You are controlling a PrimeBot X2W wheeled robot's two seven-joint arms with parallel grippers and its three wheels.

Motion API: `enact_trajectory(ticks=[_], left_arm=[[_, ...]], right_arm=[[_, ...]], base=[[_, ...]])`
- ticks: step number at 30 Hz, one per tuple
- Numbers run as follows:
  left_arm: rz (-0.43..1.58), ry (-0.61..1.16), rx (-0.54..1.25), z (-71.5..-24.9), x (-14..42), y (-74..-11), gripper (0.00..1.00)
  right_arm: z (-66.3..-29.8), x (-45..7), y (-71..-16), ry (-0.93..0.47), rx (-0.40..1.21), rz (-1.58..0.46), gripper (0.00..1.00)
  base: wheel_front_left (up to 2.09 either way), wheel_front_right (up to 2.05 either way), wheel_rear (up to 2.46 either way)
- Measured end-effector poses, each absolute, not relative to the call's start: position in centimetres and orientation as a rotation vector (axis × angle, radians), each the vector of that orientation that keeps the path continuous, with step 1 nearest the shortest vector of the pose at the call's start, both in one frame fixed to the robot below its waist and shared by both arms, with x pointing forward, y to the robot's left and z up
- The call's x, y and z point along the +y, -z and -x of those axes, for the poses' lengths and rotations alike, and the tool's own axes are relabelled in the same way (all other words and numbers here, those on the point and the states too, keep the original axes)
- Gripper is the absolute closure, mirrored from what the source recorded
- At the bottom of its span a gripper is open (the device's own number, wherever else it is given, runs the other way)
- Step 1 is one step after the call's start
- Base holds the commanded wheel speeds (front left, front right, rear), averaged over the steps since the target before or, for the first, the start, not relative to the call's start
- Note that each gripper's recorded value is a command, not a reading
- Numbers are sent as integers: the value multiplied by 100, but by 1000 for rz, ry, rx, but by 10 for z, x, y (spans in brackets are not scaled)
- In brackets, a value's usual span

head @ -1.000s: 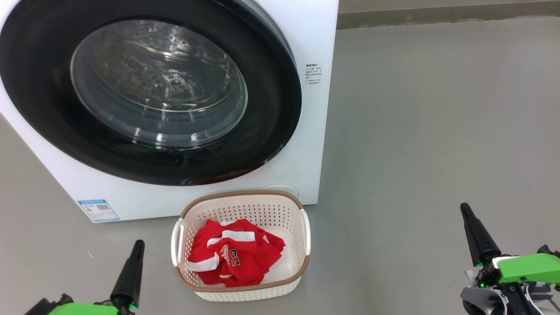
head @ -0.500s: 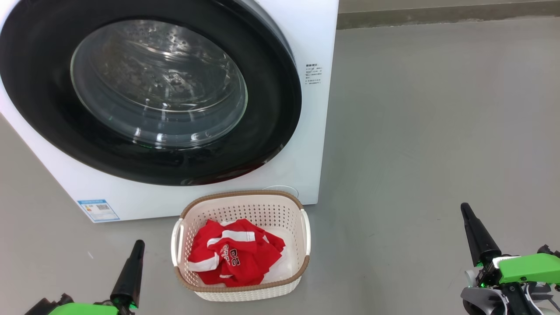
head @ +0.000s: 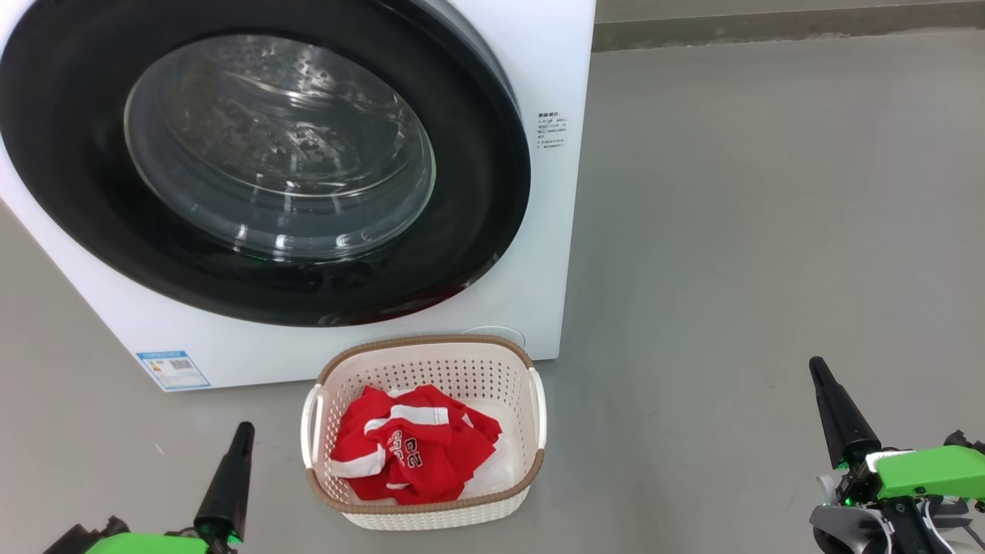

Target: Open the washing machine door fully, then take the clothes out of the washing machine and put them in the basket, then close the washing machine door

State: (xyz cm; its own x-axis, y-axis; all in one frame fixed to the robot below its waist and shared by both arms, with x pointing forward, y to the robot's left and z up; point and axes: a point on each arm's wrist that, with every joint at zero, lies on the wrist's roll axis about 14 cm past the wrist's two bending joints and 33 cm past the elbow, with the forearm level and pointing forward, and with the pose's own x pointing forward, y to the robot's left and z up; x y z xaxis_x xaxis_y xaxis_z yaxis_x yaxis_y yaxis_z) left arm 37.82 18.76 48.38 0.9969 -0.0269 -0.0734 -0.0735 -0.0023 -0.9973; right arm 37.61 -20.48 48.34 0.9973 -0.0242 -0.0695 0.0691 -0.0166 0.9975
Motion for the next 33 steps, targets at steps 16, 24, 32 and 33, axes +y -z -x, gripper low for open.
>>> enact_trajectory(ticks=[16, 24, 32, 33], left_arm=[[1573, -37, 79, -378, 188, -484, 100], [1573, -37, 79, -378, 188, -484, 100], [1573, -37, 79, -378, 188, -484, 100], [1573, -37, 79, -378, 188, -484, 100]], right_arm=[[-376, -205, -483, 75, 34, -1586, 100], [-376, -205, -483, 75, 34, -1587, 100], [-376, -205, -483, 75, 34, -1587, 100], [-376, -205, -483, 75, 34, -1587, 100]], base=[[0, 0, 0], [0, 0, 0], [0, 0, 0], [0, 0, 0]])
